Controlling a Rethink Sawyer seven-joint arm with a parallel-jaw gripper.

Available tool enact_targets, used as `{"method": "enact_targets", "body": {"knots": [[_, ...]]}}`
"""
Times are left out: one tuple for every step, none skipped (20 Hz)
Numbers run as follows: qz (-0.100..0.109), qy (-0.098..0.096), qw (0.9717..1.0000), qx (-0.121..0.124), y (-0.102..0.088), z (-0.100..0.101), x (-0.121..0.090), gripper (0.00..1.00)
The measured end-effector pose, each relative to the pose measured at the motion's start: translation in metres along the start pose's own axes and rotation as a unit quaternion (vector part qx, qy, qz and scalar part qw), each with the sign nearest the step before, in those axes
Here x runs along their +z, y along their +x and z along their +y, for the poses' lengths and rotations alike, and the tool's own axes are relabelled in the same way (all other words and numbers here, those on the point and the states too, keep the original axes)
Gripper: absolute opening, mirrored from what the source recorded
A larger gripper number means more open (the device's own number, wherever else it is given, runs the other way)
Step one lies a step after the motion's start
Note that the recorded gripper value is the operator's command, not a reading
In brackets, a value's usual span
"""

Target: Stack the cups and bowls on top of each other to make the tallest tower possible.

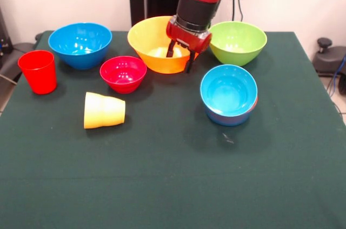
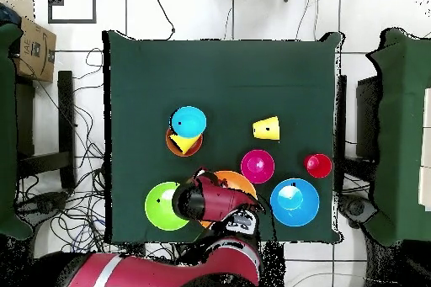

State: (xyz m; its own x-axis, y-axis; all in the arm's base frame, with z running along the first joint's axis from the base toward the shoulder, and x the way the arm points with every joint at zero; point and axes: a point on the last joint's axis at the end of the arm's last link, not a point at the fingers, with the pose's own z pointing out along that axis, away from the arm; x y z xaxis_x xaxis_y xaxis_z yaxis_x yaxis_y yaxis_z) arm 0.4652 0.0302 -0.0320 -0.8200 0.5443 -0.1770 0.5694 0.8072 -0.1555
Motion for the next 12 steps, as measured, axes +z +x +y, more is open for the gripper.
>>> {"method": "enact_targets", "body": {"knots": [[0.001, -0.001, 1.0000, -0.002, 0.003, 0.001, 0.003, 1.00], [0.002, -0.002, 1.0000, -0.003, 0.005, 0.002, 0.005, 1.00], [0.003, -0.002, 1.0000, -0.004, 0.007, 0.002, 0.007, 1.00], [0.002, -0.005, 1.0000, -0.005, 0.010, 0.004, 0.010, 1.00], [0.002, -0.006, 1.0000, -0.006, 0.011, 0.005, 0.012, 1.00], [0.001, -0.007, 1.0000, -0.007, 0.012, 0.006, 0.012, 1.00], [0.000, -0.009, 0.9999, -0.008, 0.014, 0.007, 0.015, 1.00], [-0.001, -0.009, 0.9999, -0.009, 0.014, 0.007, 0.015, 1.00], [-0.002, -0.010, 0.9999, -0.010, 0.015, 0.007, 0.016, 1.00], [-0.002, -0.010, 0.9999, -0.010, 0.016, 0.007, 0.017, 0.00], [-0.002, -0.010, 0.9999, -0.011, 0.016, 0.007, 0.017, 0.00], [-0.002, -0.009, 0.9999, -0.011, 0.017, 0.007, 0.017, 0.00]]}}
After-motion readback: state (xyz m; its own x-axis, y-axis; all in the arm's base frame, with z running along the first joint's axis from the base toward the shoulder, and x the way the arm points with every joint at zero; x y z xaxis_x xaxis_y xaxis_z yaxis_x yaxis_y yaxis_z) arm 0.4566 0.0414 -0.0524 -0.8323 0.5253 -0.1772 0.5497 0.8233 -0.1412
